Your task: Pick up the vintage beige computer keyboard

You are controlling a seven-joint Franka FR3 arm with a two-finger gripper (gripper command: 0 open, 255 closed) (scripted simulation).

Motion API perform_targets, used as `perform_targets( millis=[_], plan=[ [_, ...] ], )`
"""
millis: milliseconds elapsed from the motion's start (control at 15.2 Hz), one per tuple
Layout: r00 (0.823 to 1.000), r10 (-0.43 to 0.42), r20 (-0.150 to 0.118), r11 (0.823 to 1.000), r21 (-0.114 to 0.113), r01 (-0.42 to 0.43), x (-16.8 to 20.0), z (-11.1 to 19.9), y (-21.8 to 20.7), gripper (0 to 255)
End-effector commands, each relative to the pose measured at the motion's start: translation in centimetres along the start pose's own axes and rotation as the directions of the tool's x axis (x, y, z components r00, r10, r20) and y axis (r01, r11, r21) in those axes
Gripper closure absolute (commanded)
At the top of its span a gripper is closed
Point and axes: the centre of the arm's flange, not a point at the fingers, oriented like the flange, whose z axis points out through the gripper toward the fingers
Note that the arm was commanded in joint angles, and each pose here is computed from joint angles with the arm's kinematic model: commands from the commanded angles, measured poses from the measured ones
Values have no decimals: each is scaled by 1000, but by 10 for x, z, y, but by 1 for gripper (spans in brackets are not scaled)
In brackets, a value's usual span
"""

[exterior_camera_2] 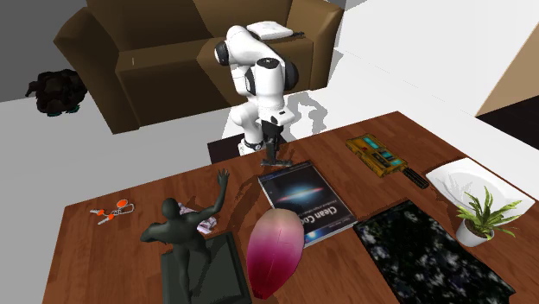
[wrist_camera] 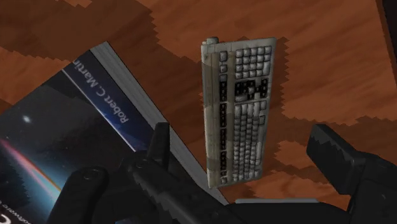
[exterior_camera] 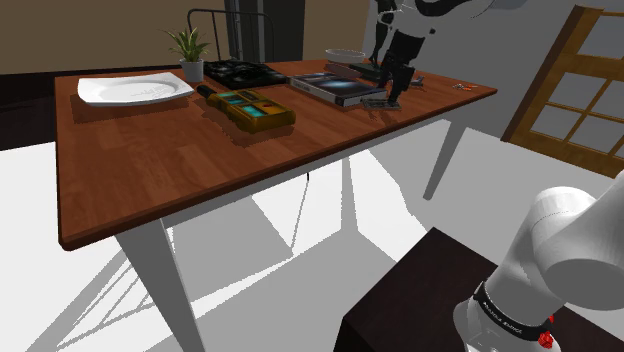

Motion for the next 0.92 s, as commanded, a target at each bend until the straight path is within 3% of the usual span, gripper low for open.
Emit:
perform_targets(
  millis=[0, 264, 330, 858],
  plan=[
    [1000, -3, 0, 1000, 0, 3, -1, 11, -1, 0],
    [1000, -3, 0, 1000, 0, 3, -2, 19, -3, 0],
    [1000, -3, 0, 1000, -1, 3, -2, 19, -3, 255],
    [1000, -3, 0, 1000, -1, 3, -2, 19, -3, 255]
  ],
)
